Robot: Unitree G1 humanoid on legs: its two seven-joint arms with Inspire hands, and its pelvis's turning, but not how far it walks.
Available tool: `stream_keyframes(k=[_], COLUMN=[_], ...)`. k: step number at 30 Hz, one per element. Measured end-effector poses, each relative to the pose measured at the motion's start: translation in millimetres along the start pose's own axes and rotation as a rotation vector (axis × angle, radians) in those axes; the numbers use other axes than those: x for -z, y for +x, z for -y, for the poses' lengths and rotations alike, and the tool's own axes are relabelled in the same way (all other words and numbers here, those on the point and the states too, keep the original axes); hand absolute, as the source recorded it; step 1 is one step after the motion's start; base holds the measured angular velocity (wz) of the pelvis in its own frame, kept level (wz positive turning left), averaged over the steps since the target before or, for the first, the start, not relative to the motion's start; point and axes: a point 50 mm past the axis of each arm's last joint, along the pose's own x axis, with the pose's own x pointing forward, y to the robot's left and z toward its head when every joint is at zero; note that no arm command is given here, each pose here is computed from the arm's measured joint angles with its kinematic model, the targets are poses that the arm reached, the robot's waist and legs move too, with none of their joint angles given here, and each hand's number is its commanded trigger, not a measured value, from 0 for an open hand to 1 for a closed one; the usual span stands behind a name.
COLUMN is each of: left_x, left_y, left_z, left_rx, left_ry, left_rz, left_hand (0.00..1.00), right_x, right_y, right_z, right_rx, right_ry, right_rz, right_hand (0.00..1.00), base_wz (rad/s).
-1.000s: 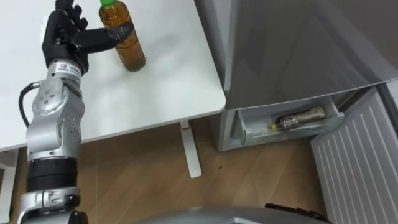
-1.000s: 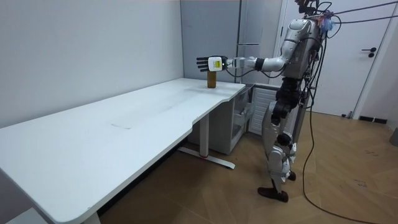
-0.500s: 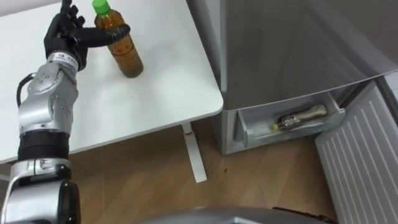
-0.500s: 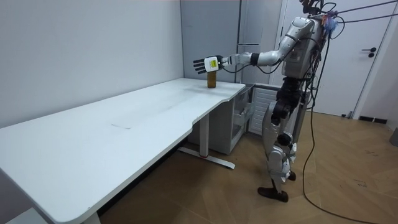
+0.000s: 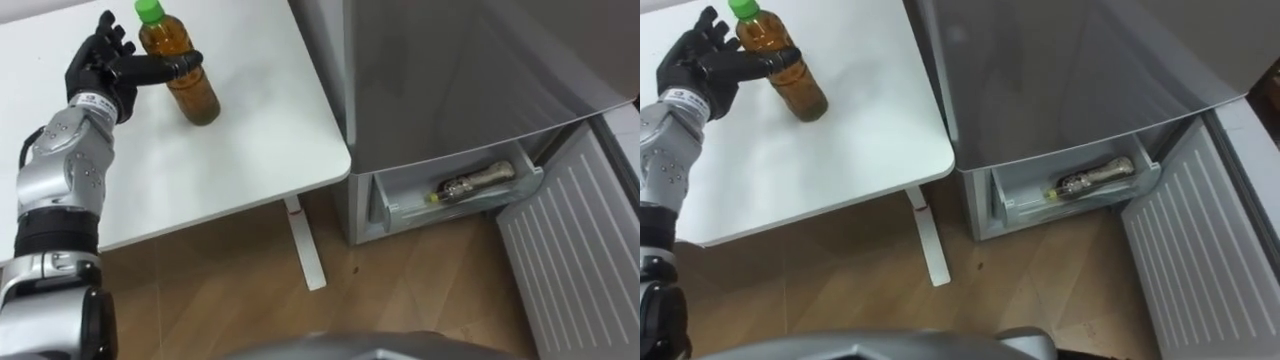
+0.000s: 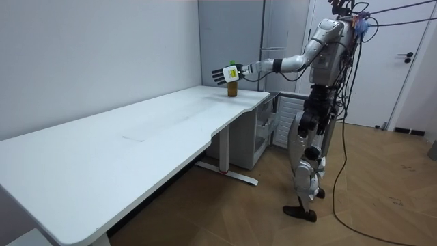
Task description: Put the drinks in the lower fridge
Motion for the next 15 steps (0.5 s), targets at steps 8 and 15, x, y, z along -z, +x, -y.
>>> stream_keyframes(k=[8, 15], left_x=[-1, -1], left_y=[4.2, 4.2], left_z=[0.6, 0.6], left_rx=[0.007, 0.007], left_ry=[-0.041, -0.041], left_rz=[-0.011, -0.014], left_hand=[0.0, 0.0], right_x=[15, 23], right_y=[-1, -2], right_z=[8, 13], right_rx=[0.052, 0.079], right_ry=[-0.081, -0.135], right_rz=[-0.068, -0.112], right_hand=[0.0, 0.0], base_wz=[0.0, -0.05])
